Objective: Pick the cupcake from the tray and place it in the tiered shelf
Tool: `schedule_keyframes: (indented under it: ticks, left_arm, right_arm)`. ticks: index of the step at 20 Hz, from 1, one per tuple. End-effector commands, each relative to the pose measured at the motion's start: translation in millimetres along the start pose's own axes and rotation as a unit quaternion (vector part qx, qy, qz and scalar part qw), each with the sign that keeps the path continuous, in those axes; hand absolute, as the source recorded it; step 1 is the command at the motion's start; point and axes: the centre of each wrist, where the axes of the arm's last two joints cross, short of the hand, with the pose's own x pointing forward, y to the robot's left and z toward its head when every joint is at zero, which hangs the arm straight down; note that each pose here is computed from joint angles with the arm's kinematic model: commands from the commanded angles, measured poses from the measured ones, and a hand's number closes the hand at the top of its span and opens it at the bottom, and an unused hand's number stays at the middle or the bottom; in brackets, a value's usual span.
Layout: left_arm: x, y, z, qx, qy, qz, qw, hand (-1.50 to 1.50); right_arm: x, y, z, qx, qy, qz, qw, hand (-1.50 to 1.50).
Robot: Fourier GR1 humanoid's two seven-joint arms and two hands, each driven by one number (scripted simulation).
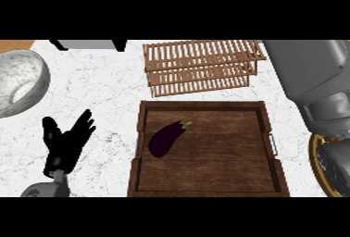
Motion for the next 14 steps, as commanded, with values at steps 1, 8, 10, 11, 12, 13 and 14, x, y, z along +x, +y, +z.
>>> schedule_keyframes:
  ticks: [1,8,10,11,12,13,14]
  left_arm:
    - [-6,1,-2,0.002,0.007,0.007,1.0,0.0]
    - [4,7,-3,0.006,0.003,-0.004,1.0,0.0]
    - [2,-4,-3,-0.002,0.006,-0.004,1.0,0.0]
    - [-1,6,0,0.005,0.003,0.002,1.0,0.0]
    - [3,10,6,0.004,0.005,-0.007,1.0,0.0]
    - [-1,6,0,0.007,0.018,-0.002,0.9998,0.0]
    - [3,2,2,-0.004,0.009,0.006,0.9999,0.0]
  right_arm:
    - [-7,-9,-3,-0.033,0.034,-0.081,0.996,-1.5]
    - [-11,-7,-3,-0.049,0.037,-0.206,0.977,-1.5]
    - [-2,-27,-6,-0.057,0.042,-0.256,0.964,-1.5]
    - [-14,-29,-4,-0.06,0.035,-0.267,0.961,-1.5]
    - [-15,-34,-7,-0.077,0.045,-0.281,0.956,-1.5]
    - [-20,-57,-7,-0.074,0.039,-0.295,0.952,-1.5]
    - [-19,-47,-8,-0.103,0.056,-0.29,0.95,-1.5]
